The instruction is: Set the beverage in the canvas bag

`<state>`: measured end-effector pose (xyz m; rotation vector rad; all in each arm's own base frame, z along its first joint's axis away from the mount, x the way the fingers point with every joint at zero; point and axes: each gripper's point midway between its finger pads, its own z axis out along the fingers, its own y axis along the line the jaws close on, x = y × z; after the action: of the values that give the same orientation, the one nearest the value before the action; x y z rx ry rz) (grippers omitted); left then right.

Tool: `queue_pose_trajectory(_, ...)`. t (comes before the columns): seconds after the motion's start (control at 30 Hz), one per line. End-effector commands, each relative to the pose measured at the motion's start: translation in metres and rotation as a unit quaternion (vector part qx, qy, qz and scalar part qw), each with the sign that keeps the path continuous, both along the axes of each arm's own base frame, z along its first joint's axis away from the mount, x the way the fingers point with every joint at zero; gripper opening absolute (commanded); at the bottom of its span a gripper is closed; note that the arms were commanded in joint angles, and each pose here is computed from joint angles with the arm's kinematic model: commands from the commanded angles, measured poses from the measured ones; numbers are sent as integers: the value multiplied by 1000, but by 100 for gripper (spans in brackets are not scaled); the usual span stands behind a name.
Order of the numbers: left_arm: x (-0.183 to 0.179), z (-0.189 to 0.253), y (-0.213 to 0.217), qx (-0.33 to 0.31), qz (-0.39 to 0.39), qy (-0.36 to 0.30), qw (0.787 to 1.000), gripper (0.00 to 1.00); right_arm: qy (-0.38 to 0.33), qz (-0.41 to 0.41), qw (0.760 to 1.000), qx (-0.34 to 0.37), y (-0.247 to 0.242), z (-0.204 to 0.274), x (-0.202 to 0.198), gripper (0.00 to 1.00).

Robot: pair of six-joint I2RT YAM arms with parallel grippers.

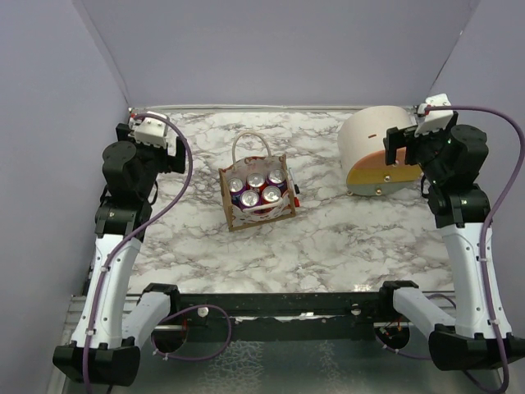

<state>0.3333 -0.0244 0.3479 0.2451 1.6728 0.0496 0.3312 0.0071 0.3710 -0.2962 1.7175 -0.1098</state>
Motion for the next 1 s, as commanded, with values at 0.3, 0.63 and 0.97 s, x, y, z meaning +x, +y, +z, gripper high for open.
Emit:
queue_pose_trajectory(0.3,-22,26,-3,-23,-13,-30,999,99,-24,49,998,8,9,11,-31,100)
queue_pose_trajectory(0.63,-20,24,5,-11,7,-20,1000,99,-24,44,999,3,4,8,-40,100)
queue_pose_trajectory(0.97,-16,20,2,-6,-2,-8,1000,99,-12,59,998,3,8,0,-39,100)
